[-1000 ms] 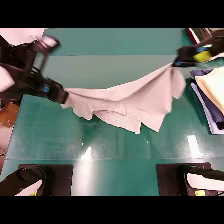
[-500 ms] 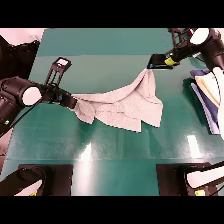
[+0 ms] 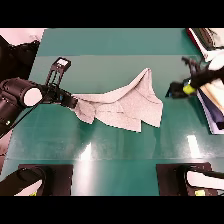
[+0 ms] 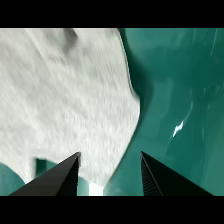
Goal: Fold the shirts.
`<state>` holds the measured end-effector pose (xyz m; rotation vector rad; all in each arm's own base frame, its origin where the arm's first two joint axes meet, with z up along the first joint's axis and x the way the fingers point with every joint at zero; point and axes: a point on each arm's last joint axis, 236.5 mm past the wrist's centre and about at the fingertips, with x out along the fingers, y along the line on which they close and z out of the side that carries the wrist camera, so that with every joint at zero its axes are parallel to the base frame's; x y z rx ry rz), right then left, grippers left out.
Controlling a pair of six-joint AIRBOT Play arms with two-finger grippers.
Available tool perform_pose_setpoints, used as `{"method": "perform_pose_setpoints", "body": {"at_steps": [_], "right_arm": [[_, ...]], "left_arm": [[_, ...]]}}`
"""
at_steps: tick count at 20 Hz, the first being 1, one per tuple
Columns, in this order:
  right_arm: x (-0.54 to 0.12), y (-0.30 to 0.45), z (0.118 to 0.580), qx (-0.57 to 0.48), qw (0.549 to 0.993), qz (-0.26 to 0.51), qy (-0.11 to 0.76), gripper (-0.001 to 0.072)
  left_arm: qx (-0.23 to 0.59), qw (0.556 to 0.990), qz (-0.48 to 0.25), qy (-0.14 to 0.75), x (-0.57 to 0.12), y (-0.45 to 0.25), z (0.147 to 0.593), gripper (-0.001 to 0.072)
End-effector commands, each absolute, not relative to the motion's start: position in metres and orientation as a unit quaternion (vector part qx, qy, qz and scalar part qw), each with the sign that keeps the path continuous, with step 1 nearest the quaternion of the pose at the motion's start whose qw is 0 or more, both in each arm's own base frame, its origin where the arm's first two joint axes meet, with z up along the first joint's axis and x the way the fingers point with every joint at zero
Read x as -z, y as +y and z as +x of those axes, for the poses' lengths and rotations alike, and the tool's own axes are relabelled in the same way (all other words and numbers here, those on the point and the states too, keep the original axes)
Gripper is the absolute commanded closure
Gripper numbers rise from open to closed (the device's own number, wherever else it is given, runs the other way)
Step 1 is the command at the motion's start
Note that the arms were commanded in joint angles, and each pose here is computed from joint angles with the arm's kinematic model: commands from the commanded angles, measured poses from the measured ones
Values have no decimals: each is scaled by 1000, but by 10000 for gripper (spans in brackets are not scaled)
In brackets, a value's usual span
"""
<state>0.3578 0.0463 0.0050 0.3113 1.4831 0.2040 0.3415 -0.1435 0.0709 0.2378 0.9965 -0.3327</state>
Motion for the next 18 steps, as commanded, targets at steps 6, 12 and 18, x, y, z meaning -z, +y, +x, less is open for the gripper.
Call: {"method": "perform_pose_setpoints", "body": {"at_steps": [6,12,18], "right_arm": [[69,66,256,-69,680,217,696,285],[78,87,261,-78,688,241,680,286],[99,104,256,-82,667,235,702,375]], "left_arm": [[159,858,112,475,-71,-144,341,681],[159,858,112,476,-70,-144,341,681],[156,851,115,488,-67,-141,336,681]]}}
